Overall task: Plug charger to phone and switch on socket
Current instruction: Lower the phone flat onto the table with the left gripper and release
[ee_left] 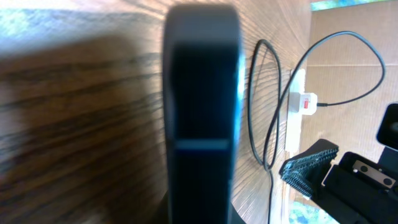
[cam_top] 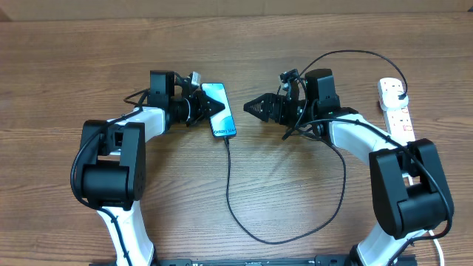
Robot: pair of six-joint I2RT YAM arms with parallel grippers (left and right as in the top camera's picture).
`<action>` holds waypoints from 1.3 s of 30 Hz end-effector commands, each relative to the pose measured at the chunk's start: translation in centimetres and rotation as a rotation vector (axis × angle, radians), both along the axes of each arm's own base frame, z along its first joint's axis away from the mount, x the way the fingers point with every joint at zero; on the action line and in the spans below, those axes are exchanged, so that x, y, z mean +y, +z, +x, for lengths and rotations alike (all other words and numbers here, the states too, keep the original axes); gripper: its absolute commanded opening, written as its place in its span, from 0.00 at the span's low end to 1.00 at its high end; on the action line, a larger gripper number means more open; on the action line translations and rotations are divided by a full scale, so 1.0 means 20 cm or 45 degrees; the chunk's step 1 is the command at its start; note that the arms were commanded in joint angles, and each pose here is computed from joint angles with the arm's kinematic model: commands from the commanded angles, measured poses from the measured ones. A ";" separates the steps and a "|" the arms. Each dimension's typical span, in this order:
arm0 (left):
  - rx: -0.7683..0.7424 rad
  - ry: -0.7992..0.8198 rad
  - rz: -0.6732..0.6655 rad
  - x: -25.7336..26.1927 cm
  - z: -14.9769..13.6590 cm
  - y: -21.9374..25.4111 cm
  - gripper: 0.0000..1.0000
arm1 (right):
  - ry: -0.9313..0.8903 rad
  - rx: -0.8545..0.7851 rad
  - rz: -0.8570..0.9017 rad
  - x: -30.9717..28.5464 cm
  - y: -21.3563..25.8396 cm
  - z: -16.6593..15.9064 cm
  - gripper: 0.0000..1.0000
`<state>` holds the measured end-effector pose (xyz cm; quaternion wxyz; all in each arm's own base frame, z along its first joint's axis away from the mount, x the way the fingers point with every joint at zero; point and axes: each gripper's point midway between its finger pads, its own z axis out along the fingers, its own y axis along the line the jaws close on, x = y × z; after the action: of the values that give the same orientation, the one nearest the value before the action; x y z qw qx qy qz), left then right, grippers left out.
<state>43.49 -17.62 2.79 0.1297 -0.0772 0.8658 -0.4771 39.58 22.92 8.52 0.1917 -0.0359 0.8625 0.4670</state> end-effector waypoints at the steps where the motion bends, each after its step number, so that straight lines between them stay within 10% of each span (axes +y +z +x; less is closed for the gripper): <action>1: -0.022 -0.019 -0.006 0.00 0.01 0.00 0.04 | -0.012 -0.060 0.004 -0.02 0.08 0.03 1.00; 30: 0.149 -0.102 -0.065 -0.12 -0.04 -0.15 0.04 | -0.003 0.007 -0.003 -0.02 0.04 -0.01 1.00; 39: 0.221 -0.040 0.035 -0.07 -0.05 -0.24 0.42 | -0.003 0.018 -0.006 -0.02 0.04 -0.01 1.00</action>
<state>42.93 -19.93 1.01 0.0541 -0.0759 0.8547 -0.5107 38.88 22.40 7.66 0.1671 -0.0205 0.8720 0.4597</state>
